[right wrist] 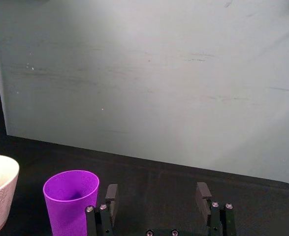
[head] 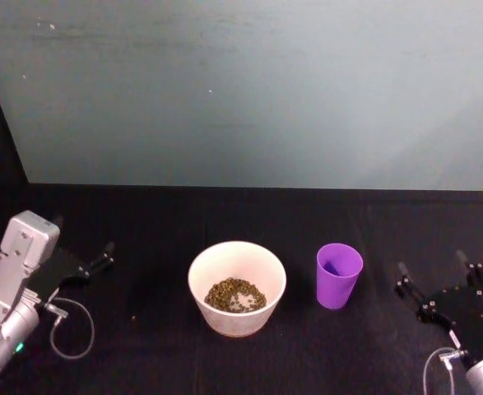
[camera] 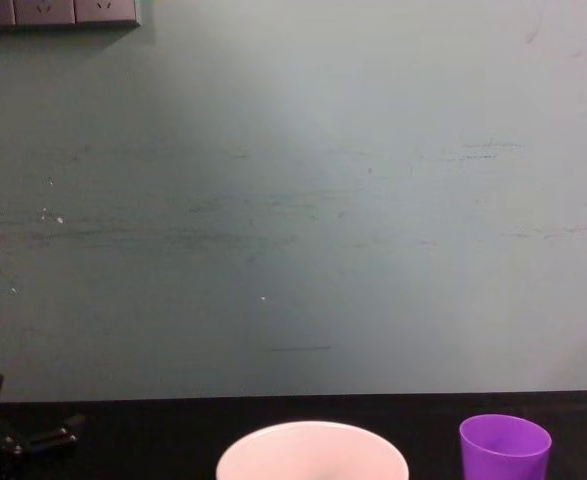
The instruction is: Pick up the cup and pour the mung beans from the cup into the bowl.
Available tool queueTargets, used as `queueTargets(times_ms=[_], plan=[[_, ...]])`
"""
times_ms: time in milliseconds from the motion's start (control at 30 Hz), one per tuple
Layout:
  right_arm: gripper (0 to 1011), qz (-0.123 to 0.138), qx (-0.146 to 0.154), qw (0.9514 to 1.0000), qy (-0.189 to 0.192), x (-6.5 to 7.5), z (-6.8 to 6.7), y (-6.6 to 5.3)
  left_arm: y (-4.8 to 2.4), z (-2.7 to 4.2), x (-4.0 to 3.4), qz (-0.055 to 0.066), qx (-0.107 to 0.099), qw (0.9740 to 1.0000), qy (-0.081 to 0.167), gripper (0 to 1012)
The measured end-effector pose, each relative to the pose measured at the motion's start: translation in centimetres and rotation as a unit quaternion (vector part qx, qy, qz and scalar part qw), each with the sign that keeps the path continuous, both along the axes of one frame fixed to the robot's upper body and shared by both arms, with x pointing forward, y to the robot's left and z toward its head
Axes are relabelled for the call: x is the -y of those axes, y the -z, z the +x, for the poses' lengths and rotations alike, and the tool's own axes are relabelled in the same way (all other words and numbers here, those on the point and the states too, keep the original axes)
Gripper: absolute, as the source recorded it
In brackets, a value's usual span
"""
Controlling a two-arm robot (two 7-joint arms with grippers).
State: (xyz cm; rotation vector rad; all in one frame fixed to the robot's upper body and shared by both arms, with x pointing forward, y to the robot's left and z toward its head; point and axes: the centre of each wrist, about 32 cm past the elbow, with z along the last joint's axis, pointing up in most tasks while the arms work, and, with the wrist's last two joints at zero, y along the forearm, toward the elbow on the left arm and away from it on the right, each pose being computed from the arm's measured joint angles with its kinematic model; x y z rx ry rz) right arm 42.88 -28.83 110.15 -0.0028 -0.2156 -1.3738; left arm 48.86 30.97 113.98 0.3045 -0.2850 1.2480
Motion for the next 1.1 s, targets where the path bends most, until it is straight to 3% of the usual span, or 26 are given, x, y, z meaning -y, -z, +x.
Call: queueTargets(times_ms=[1100], plan=[[1003, -0.001, 0.000, 1.0000, 0.001, -0.03, 0.00, 0.00, 0.00, 0.00, 0.00, 0.000, 0.000, 1.0000, 0.000, 1000]])
